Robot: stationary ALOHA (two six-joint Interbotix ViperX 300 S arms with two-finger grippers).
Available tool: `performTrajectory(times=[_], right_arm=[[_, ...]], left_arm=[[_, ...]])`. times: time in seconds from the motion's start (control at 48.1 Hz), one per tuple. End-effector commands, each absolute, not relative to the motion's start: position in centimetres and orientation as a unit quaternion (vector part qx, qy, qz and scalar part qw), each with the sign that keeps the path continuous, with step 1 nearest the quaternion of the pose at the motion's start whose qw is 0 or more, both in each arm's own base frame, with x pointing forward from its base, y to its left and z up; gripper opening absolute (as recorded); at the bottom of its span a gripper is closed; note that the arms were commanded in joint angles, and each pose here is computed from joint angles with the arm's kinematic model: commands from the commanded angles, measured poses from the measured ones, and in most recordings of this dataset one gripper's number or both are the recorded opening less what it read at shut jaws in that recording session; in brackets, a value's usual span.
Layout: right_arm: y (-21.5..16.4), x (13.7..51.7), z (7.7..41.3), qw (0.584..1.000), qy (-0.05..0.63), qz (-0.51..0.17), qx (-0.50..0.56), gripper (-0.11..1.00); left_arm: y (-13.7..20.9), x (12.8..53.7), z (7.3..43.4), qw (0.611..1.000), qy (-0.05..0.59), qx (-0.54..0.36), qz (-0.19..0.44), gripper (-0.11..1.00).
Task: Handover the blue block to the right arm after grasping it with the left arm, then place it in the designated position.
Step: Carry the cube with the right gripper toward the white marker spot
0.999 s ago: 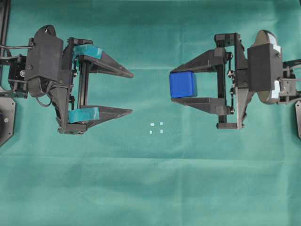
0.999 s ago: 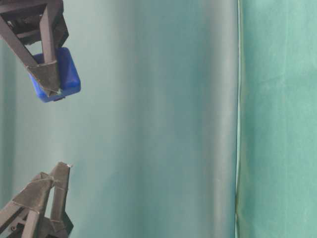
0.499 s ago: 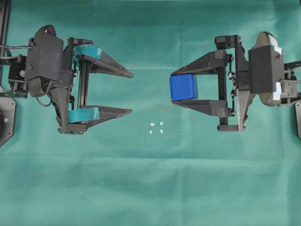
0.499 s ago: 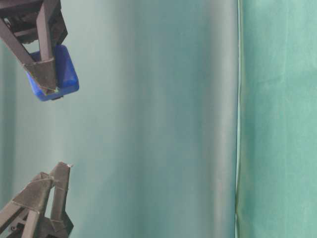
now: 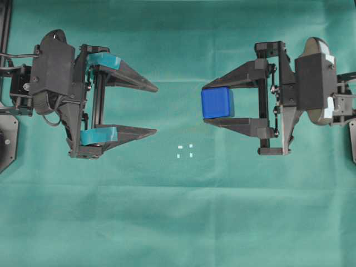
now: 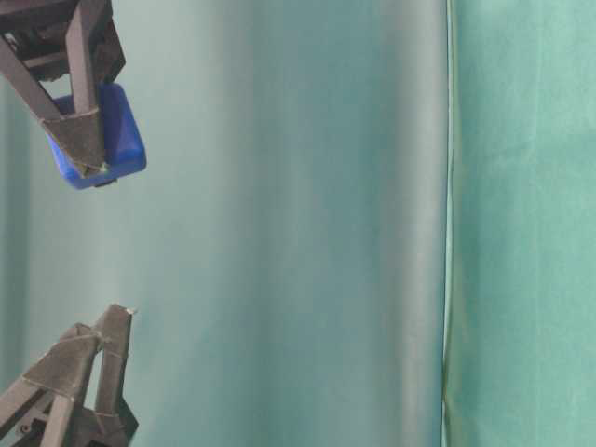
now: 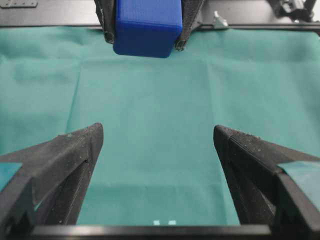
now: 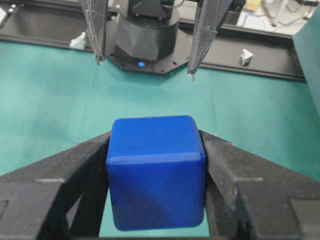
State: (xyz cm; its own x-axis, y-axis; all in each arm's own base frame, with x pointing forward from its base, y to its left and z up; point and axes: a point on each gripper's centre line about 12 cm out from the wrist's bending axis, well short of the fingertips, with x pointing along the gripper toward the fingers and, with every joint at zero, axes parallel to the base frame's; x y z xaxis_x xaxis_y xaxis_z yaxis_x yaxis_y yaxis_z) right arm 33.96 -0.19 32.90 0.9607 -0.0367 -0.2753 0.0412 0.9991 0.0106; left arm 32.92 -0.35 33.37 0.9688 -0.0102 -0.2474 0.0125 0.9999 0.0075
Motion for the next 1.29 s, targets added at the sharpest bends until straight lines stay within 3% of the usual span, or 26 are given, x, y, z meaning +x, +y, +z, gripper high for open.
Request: performTrajectory(times=[0.0,0.687,1.269], right_arm=[[-0.1,33.7,34.2,0.992,0.121,-0.018,0.01,0.51],[0.2,33.6,34.0,0.991,0.131,-0.019,0.014,0.51],[0.8,32.5,31.5,0.967,0.238,-0.062,0.06,0.51]], left_arm=[[-0.3,33.0,34.4,0.994,0.109,0.004,-0.004,1.0],[-0.3,33.0,34.5,0.994,0.109,0.004,-0.004,1.0],[-0.3,33.0,34.6,0.994,0.107,0.005,-0.004,1.0]])
